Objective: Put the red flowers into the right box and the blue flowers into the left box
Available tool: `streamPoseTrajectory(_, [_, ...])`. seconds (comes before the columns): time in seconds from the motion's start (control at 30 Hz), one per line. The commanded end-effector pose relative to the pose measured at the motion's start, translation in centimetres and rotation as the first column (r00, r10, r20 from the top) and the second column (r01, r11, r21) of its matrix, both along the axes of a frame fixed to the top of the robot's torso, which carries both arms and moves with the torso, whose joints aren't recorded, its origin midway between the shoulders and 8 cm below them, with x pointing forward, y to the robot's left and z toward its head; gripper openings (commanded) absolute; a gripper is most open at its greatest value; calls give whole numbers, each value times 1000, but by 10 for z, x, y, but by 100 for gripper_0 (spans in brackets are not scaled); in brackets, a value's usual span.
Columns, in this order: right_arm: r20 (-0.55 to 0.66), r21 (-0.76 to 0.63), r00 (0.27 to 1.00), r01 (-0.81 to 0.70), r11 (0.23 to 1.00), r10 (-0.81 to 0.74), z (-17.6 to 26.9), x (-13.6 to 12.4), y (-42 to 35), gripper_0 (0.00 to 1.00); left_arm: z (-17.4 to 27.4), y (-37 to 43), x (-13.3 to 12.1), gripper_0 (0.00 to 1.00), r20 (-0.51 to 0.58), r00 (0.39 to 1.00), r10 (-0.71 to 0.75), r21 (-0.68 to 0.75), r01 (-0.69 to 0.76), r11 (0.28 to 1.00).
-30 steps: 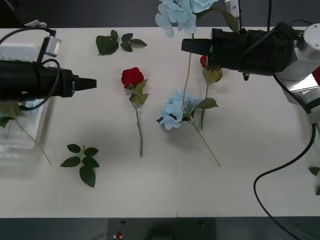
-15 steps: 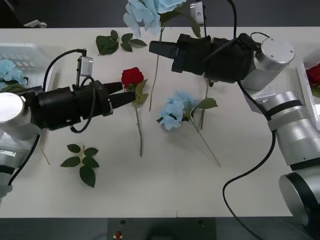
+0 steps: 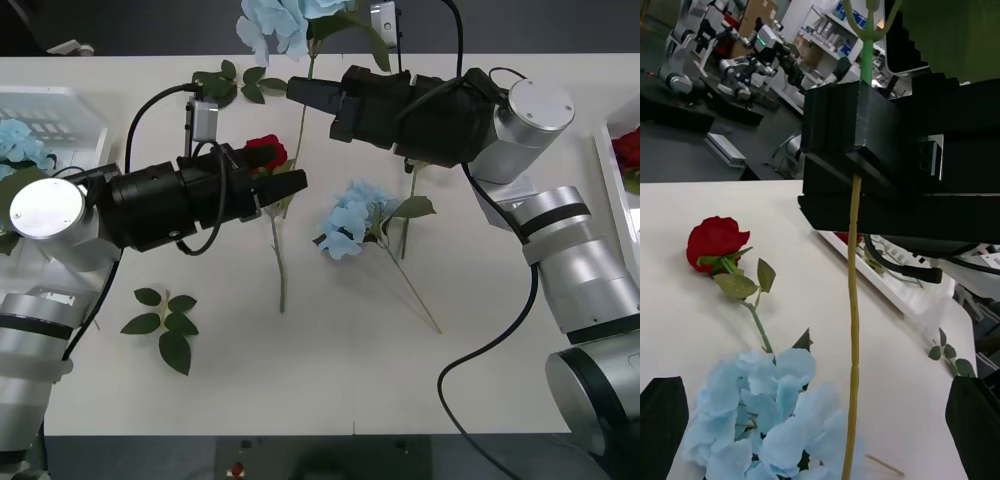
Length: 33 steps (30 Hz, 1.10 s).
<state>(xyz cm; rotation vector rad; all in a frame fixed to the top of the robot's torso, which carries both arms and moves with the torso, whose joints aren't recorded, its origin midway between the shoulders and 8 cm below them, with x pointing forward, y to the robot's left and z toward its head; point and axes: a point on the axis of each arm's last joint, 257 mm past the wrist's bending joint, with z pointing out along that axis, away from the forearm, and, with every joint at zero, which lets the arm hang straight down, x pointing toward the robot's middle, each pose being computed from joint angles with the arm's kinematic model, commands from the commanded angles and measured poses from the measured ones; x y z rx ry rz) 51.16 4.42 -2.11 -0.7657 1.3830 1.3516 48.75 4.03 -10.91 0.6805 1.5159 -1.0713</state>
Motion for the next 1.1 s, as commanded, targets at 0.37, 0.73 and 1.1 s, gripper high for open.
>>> streamPoseTrajectory(0.37, [76, 20, 997, -2, 1000, 1, 30, 0, 5, 0, -4, -39, 19, 0, -1, 1000, -19, 15, 19, 1000])
streamPoseTrajectory(0.73, [76, 25, 997, -1, 1000, 0, 32, 0, 4, 0, -9, -53, 10, 0, -79, 995, -56, -3, 56, 998])
streamPoseTrajectory(1.1, [74, 29, 997, 8, 1000, -10, 33, 3, 2, 41, -13, -62, -2, 0, -106, 989, -102, -2, 102, 995])
